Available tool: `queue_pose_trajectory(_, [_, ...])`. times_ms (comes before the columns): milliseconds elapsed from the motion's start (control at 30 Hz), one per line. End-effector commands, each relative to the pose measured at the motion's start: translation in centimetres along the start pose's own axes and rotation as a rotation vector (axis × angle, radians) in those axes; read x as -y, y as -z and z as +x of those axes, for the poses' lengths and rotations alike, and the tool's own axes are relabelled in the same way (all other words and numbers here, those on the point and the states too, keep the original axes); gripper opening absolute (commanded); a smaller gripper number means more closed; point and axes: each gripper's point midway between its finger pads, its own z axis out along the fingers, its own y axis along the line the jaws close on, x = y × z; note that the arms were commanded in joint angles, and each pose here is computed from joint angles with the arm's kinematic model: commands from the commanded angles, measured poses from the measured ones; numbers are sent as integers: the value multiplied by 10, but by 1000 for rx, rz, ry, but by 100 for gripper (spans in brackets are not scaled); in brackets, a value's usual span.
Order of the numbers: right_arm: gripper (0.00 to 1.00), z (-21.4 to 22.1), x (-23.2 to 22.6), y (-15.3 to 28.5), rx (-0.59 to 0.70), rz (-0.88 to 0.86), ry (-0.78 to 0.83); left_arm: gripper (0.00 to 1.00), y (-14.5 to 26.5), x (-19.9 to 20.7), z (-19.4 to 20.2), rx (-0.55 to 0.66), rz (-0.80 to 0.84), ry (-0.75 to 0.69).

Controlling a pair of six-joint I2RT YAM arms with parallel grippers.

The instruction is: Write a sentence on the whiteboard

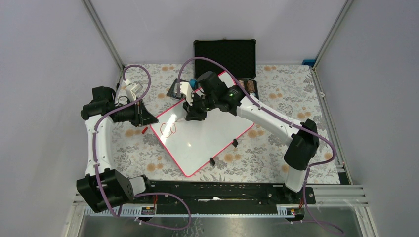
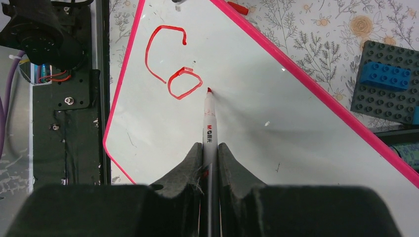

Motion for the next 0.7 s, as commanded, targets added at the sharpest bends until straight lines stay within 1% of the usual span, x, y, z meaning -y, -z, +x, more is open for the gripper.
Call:
queue_pose_trajectory(0, [0,-16,8,0,28,49,43,0,-2,-4,0,6,0,-22])
queue_pose_trajectory(200, [0,-11,9,3,13,61,49,0,-2,-5,0,4,-1,-19])
queue_pose_trajectory(667, [0,11,-9,7,-22,3,47,0,-3,-6,0,3,1,-18])
